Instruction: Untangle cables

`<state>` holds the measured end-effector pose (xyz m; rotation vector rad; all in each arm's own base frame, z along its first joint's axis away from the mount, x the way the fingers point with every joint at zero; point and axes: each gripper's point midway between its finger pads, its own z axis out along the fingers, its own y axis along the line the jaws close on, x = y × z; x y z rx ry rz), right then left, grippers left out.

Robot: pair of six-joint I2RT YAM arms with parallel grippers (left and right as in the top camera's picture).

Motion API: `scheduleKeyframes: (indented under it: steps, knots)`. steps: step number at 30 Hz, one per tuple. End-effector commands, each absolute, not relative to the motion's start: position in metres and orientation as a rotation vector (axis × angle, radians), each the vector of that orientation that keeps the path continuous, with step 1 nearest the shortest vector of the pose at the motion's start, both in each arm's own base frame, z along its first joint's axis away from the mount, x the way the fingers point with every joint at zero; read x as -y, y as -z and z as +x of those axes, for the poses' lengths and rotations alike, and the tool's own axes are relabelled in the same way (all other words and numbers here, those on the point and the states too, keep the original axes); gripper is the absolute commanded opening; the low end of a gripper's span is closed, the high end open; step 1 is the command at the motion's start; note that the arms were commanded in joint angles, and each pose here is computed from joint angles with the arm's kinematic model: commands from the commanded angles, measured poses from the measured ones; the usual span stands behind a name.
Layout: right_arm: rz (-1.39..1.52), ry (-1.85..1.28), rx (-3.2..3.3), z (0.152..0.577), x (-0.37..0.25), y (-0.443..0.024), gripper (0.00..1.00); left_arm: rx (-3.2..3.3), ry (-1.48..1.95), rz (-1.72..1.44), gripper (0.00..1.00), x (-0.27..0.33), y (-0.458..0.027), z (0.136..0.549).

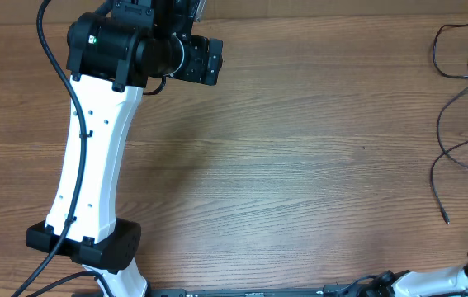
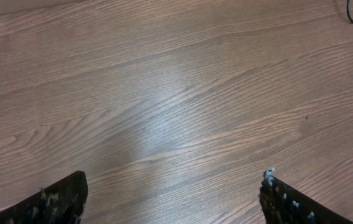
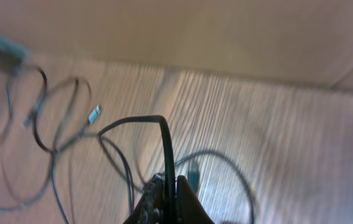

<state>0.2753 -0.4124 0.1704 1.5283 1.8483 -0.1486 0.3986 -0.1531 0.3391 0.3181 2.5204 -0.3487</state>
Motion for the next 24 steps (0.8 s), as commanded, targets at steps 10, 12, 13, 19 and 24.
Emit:
scheduleKeyframes:
  steps: [10,12,13,19,24]
  knots:
    - [1.458,0.164,-1.985,0.321,0.371,-0.129,0.04,-2.521,0.357,0.323,0.88,0.156,-0.34,0.397]
    - [1.478,0.221,-1.982,0.315,0.374,-0.125,0.04,-2.521,0.357,0.323,0.87,0.156,-0.34,0.397]
    - [1.489,0.249,-1.979,0.311,0.376,-0.123,0.04,-2.521,0.357,0.323,0.87,0.156,-0.34,0.397]
    - [1.577,0.361,-1.935,0.282,0.395,-0.118,0.04,-2.526,0.355,0.329,0.88,0.156,-0.339,0.396]
    - [1.665,0.364,-1.867,0.255,0.412,-0.116,0.04,-2.526,0.352,0.328,0.87,0.156,-0.339,0.396]
